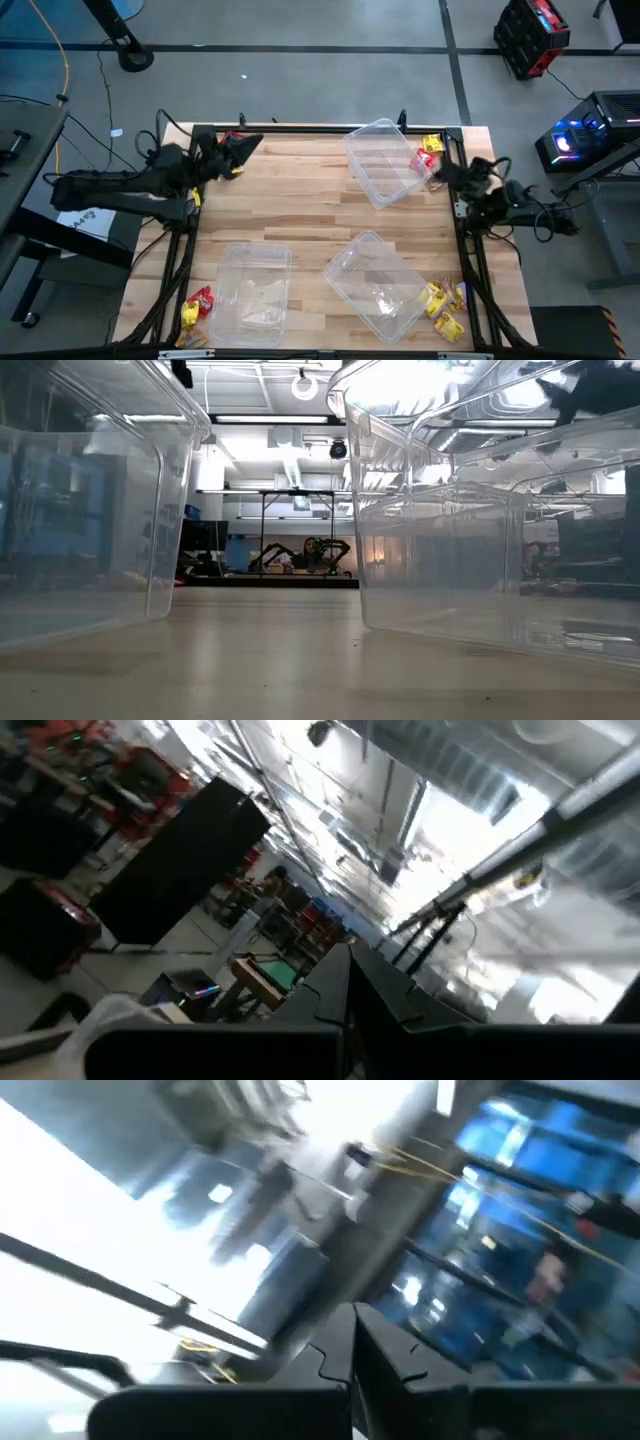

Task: Sort candy
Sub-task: Put the yellow candy into the bottom left transparent bin

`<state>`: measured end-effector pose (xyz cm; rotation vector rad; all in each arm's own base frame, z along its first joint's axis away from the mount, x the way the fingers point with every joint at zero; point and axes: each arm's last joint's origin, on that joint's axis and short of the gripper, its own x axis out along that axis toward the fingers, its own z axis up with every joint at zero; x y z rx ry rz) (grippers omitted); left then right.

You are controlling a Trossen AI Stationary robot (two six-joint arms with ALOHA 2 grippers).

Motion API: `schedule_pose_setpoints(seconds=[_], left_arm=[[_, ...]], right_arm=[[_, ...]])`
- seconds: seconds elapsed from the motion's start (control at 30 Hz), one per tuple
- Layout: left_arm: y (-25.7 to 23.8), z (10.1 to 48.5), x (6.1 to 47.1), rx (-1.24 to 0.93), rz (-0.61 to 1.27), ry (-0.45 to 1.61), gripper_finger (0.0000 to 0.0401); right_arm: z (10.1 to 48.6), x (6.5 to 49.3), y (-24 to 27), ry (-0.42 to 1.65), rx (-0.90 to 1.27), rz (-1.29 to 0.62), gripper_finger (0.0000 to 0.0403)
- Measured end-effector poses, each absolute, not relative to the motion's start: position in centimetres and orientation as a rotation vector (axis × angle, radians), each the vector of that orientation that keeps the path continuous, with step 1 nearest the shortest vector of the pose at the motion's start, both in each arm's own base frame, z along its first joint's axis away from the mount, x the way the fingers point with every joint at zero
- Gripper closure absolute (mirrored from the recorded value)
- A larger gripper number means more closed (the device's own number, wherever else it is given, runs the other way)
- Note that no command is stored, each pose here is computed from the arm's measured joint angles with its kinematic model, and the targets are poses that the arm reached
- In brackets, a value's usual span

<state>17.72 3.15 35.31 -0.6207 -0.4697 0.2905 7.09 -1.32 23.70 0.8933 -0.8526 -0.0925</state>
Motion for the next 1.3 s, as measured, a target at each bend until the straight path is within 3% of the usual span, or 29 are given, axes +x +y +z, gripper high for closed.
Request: schedule_pose_setpoints(seconds=[0.13, 0.27, 0.53, 0.7, 0.87, 1.07, 1.3], left_arm=[[5.3, 36.1, 17.4, -0.593, 0.392, -0.193, 0.0400], [6.9, 35.9, 15.9, -0.572, 0.585, 0.212, 0.0389], [8.4, 30.0, 14.0, -0.630, 0.951, 0.848, 0.0308], [9.4, 26.4, 14.5, -0.679, 1.079, 1.008, 0.0250], [10.7, 22.9, 15.3, -0.659, 1.102, 1.171, 0.0215], [12.6, 20.3, 16.0, -0.550, 1.244, 1.300, 0.0202], [14.7, 17.2, 17.0, -0.501, 1.199, 1.441, 0.0202]], right_arm=[[27.5, 6.4, -1.2, -0.889, 0.748, -0.091, 0.0402], [30.3, 8.0, -1.2, -0.754, 0.627, -0.184, 0.0402], [32.0, 13.5, -1.6, -0.338, 0.589, -0.382, 0.0402], [33.1, 15.1, -2.3, -0.216, 0.572, -0.459, 0.0375], [35.0, 15.3, -3.0, -0.155, 0.550, -0.475, 0.0311], [36.0, 15.0, -3.4, -0.106, 0.519, -0.492, 0.0241], [35.8, 15.4, -3.6, -0.087, 0.526, -0.502, 0.0225]])
